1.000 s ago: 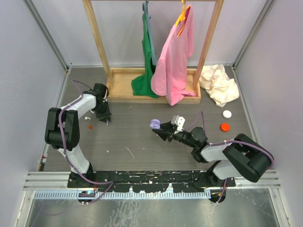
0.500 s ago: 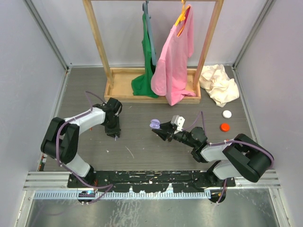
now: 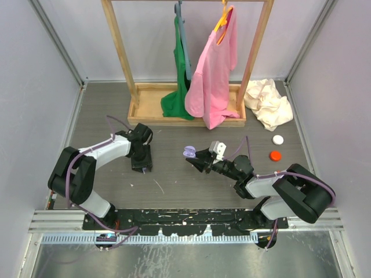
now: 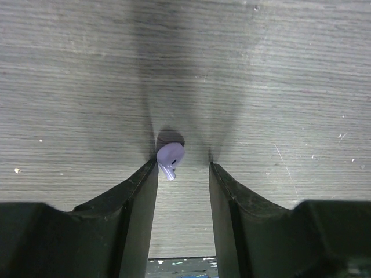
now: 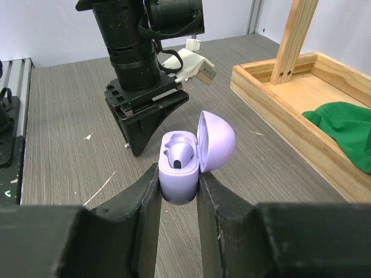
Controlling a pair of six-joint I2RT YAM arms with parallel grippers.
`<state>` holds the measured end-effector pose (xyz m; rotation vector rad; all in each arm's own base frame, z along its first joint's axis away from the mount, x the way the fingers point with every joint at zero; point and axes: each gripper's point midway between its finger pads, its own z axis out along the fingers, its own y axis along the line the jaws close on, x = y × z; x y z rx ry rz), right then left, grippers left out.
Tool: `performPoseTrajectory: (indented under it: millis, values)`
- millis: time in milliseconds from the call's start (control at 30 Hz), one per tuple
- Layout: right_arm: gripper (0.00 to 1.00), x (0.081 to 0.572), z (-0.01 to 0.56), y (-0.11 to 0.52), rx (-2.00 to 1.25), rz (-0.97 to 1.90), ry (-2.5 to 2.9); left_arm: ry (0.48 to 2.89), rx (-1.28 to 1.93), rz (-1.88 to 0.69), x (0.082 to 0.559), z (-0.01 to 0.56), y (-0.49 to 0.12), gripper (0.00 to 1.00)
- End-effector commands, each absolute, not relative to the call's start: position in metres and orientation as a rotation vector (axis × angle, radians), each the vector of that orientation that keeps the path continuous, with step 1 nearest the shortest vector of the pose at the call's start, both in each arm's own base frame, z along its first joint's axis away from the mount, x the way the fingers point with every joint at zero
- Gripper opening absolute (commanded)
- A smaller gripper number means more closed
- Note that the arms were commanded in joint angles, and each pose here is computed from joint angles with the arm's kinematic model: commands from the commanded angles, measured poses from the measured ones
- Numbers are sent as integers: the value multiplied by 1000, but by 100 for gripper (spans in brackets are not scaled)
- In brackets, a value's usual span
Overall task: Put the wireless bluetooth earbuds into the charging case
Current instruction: Move the earbud to the center of the board, then pick up the earbud from the center of the board.
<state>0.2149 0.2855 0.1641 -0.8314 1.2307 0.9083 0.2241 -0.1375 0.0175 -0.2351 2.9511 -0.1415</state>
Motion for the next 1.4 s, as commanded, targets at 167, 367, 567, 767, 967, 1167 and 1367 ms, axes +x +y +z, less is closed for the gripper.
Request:
performPoseTrajectory:
  millis: [167,367,567,767,967,1167,1367]
  values:
    - [13,218,184,291,-830,905,1158,2895,-242,-199,226,38,-144,43]
    - [13,218,185,291,-830,905,1156,2862,-221,-64,236,45,-129,44]
    - [13,218,185,291,-830,904,1156,2863,-194,-36,247,43,-131,41]
    - [13,218,184,291,-832,903,1159,2888,-168,3,250,36,-130,36]
    - [13,219,183,292,-832,903,1162,2908,-154,26,249,31,-129,33]
    - [13,219,182,292,-836,903,1164,2932,-142,28,248,26,-130,32]
    - [13,219,182,292,-837,903,1166,2947,-136,26,247,21,-131,29]
